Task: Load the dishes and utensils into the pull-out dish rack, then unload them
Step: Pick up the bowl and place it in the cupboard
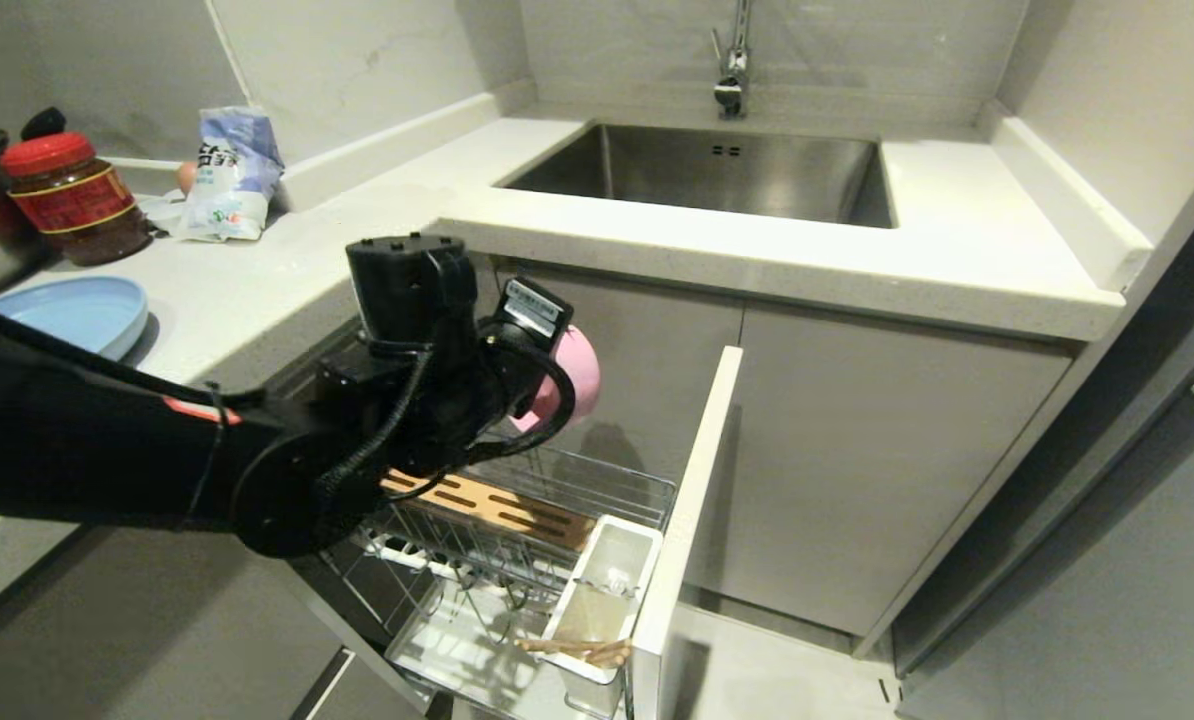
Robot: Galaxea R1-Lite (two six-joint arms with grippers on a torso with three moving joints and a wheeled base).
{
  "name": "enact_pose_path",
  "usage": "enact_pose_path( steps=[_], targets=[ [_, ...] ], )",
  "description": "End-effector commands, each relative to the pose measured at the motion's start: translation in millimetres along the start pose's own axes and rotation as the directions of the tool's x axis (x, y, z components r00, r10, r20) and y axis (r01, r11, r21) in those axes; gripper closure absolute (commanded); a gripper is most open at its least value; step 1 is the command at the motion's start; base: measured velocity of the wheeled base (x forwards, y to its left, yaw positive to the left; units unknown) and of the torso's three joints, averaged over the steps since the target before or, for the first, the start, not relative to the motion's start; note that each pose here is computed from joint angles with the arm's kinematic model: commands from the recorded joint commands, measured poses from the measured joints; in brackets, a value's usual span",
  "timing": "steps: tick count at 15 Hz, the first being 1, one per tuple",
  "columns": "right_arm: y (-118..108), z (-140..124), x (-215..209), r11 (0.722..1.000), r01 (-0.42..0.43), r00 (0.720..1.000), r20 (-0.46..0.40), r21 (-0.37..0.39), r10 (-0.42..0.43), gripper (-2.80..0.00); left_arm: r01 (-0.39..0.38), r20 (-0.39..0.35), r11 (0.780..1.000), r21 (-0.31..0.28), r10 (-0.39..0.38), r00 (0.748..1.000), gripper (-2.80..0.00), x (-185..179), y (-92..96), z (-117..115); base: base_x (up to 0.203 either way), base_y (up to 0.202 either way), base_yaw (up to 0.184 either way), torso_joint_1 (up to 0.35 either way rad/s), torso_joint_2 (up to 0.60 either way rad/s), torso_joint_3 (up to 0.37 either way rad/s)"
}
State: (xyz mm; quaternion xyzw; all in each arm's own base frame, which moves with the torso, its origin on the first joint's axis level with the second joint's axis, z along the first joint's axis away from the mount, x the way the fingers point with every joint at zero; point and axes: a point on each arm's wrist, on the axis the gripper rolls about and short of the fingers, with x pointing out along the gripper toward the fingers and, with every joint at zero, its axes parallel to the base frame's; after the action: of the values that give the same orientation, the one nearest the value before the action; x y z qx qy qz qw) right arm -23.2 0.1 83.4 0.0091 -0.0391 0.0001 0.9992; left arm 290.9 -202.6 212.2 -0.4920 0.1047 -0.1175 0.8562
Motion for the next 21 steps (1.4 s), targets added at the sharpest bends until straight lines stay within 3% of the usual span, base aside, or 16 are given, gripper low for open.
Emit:
enact_pose_path(
  steps=[1,7,11,14,21],
  targets=[
    [0,-7,1,1.000,0.000,1.000,-0.025,0.000,0.000,0.00,-0.005,0.015,1.000,-0.005,0.005,1.000,0.00,21,37.5,-22,0.000,0.000,0.000,0.000,0.00,0.000],
    [0,-7,1,1.000,0.000,1.000,-0.025,0.000,0.000,0.00,-0.034,0.028,0.999,-0.002,0.034,0.999,0.00,46,92.0,-48,0.000,0.000,0.000,0.000,0.00,0.000],
    [0,-7,1,1.000,0.000,1.000,-0.025,0.000,0.000,0.00,-0.036,0.048,0.999,-0.008,0.036,0.998,0.00,56,112.5,-52,0.000,0.000,0.000,0.000,0.00,0.000],
    [0,-7,1,1.000,0.000,1.000,-0.025,0.000,0.000,0.00,-0.020,0.049,1.000,-0.015,0.020,0.999,0.00,63,123.6,-52,0.000,0.000,0.000,0.000,0.00,0.000],
    [0,-7,1,1.000,0.000,1.000,-0.025,0.000,0.000,0.00,0.067,0.068,0.997,-0.041,-0.064,0.996,0.00,67,128.9,-48,0.000,0.000,0.000,0.000,0.00,0.000]
  ],
)
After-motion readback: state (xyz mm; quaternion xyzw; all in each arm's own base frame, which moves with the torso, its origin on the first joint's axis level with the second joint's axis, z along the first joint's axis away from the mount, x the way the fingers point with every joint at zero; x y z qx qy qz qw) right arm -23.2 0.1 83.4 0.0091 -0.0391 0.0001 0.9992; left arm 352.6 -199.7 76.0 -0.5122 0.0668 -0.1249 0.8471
